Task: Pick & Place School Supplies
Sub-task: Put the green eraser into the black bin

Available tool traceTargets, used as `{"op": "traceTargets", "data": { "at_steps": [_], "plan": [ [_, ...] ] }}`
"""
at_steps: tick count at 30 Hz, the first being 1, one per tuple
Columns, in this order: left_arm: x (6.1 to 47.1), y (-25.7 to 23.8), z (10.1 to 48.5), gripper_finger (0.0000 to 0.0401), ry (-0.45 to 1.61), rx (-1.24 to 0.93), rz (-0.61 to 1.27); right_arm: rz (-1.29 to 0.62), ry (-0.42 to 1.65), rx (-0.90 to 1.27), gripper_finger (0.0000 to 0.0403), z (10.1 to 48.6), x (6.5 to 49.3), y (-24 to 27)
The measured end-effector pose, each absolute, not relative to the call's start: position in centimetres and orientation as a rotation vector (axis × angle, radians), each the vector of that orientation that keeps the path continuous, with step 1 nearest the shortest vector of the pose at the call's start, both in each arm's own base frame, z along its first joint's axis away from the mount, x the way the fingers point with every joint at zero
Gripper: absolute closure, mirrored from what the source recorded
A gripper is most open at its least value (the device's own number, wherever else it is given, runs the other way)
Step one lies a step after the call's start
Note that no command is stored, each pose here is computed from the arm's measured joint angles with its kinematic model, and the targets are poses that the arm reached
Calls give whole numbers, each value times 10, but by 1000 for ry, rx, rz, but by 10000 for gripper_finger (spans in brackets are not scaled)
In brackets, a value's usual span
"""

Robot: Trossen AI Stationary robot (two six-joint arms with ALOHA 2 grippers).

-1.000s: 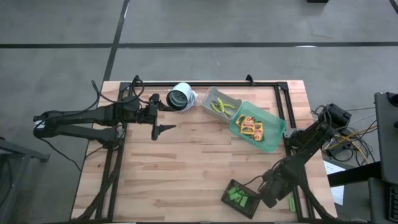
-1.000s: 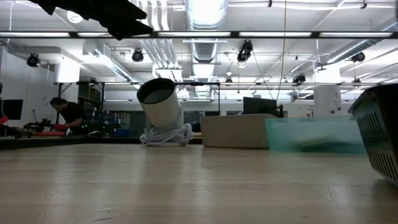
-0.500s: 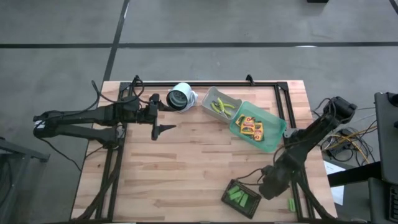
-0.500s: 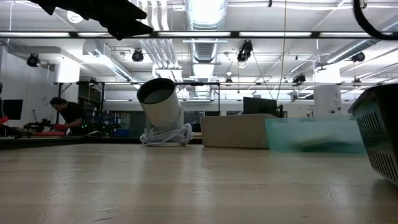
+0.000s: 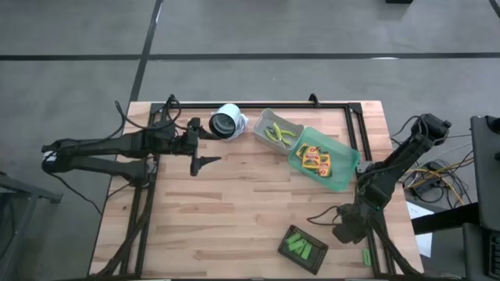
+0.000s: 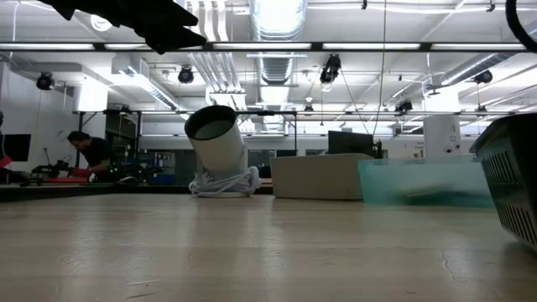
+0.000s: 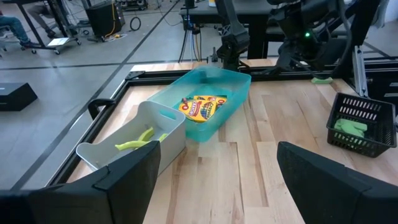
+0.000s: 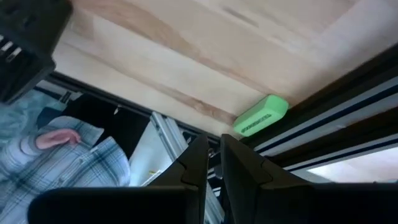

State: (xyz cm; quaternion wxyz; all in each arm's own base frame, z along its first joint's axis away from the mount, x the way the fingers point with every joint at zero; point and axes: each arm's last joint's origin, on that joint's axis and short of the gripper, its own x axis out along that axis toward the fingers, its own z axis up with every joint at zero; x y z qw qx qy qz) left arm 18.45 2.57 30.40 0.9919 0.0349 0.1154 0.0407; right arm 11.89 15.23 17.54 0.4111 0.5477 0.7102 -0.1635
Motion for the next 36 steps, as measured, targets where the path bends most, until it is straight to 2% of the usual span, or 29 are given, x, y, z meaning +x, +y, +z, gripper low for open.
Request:
{"op": "traceTargets", "data": {
  "at_steps": [4, 9, 18, 26, 31, 36],
  "plan": [
    [185, 26, 304, 73, 231, 70, 82, -371, 1813, 1309, 360, 175, 121, 162],
    [184, 26, 304, 73, 233, 70, 82, -224, 1895, 1094, 360, 164, 119, 175],
    [185, 26, 304, 73, 234, 70, 81, -69, 1932, 809, 360, 145, 125, 196],
    [185, 26, 304, 73, 234, 70, 81, -22, 2050, 411, 360, 146, 126, 199],
    [184, 26, 304, 73, 236, 70, 82, 137, 2013, 349, 360, 153, 135, 212],
    [184, 26, 303, 73, 239, 69, 82, 147, 1985, 345, 360, 156, 143, 223]
  ]
}}
